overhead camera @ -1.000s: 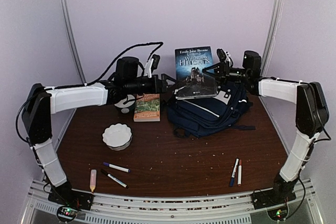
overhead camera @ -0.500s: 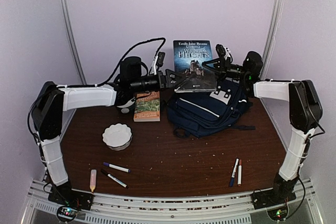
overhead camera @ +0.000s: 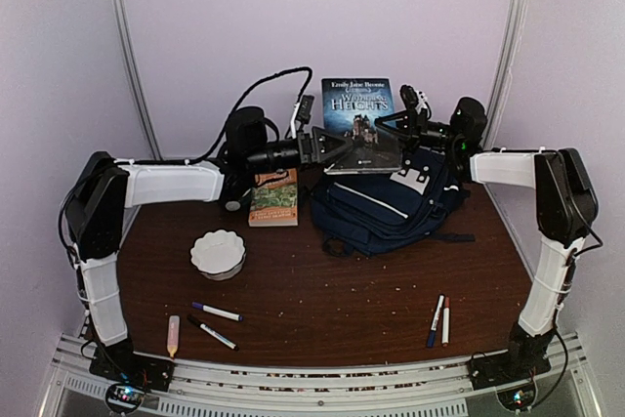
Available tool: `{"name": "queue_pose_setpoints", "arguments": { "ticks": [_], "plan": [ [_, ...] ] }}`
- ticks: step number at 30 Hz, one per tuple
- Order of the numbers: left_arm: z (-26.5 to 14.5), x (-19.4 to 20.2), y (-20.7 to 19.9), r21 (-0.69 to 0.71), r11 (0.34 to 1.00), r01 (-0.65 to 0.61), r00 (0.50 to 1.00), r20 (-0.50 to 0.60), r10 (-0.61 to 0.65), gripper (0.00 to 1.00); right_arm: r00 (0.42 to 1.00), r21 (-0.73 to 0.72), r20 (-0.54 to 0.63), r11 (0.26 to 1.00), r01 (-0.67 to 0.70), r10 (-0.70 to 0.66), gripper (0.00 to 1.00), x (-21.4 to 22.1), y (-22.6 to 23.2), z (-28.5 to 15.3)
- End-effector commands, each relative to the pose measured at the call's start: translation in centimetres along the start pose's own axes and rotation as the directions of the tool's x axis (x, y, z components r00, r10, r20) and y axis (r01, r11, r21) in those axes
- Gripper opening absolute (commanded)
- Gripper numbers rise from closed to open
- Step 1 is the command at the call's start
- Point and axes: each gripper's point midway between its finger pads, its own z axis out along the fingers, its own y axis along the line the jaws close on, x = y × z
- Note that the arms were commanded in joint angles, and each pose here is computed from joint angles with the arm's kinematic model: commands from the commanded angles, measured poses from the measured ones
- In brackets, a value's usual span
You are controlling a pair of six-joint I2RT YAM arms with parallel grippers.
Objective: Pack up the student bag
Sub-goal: Pass from the right arm to the left
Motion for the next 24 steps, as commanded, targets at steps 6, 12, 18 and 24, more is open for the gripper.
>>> {"name": "queue_pose_setpoints", "arguments": {
  "ticks": [6,12,18,24],
  "plan": [
    [0.9,-0.5,-2.3,0.119,0.993,-0.009,1.0,0.016,0.007,0.57,0.987,-0.051,0.05,0.987,0.155,-0.153,0.07,-2.2,3.4,0.3],
    [1.1,-0.1,-2.2,0.132,0.991,0.008,1.0,0.004,-0.009,0.48,0.987,-0.047,0.059,0.987,0.154,-0.151,0.07,-2.4,2.9,0.3],
    [1.2,-0.2,-2.3,0.143,0.99,0.006,1.0,0.004,-0.006,0.29,0.989,-0.043,0.056,0.989,0.142,-0.14,0.08,-2.4,2.4,0.4],
    [1.1,-0.1,-2.4,0.123,0.992,-0.024,1.0,-0.008,0.025,0.16,0.989,-0.04,0.055,0.989,0.14,-0.138,0.18,-2.3,2.5,0.3]
  ]
}}
